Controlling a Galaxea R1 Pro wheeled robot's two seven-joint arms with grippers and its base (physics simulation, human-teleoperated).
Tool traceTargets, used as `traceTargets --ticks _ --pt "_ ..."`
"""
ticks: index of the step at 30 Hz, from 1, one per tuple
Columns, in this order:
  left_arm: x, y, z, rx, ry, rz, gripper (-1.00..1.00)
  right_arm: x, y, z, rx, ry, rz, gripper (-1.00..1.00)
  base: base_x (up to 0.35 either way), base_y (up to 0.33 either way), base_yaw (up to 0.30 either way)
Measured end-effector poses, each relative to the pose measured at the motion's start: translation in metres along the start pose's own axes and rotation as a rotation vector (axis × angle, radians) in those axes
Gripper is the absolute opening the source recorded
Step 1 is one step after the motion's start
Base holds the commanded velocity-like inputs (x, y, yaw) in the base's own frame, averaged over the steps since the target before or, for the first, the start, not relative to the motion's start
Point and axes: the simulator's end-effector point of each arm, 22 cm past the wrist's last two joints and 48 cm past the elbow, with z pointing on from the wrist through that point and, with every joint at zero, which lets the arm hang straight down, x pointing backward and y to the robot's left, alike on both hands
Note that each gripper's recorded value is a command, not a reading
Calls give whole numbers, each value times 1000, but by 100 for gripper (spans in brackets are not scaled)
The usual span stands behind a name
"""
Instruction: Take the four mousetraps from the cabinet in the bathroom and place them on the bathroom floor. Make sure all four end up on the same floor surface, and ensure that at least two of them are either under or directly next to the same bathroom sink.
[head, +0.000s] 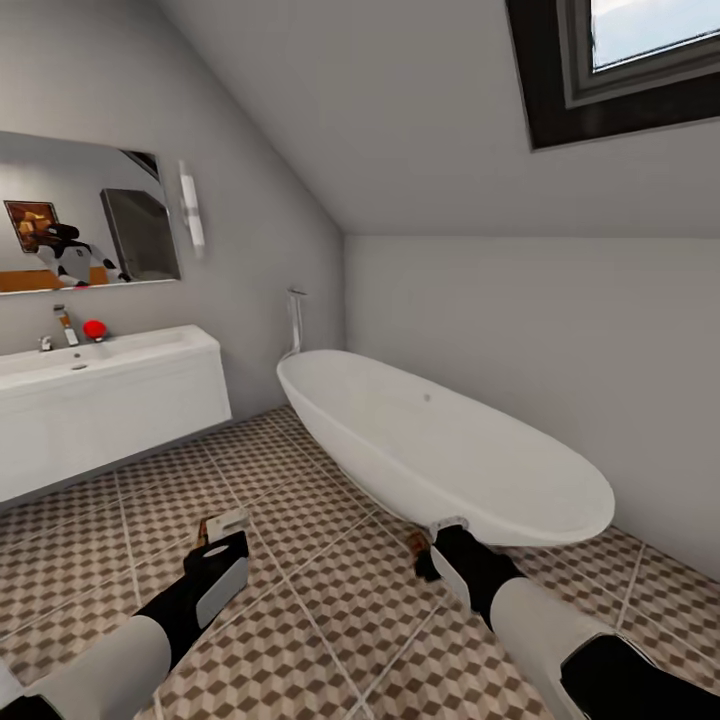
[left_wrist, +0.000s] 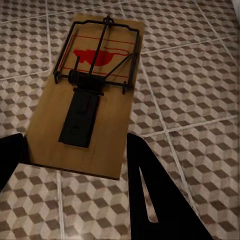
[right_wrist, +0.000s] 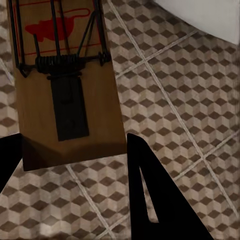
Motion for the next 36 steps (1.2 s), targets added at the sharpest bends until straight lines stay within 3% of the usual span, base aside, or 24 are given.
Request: traceTargets --ticks 10,21,28,36 --pt "-2 2 1 -4 -6 -16 -100 16 -8 6 20 34 -13 -100 323 0 50" --pt "-16 9 2 -21 -92 -95 -100 15 0 5 10 32 -13 -100 323 0 259" --pt "-6 21 6 -49 -80 -87 -100 20 26 3 -20 43 -25 -100 323 0 274" --pt "-2 24 7 -56 -72 -80 -100 25 30 4 -21 55 -32 -100 323 0 274"
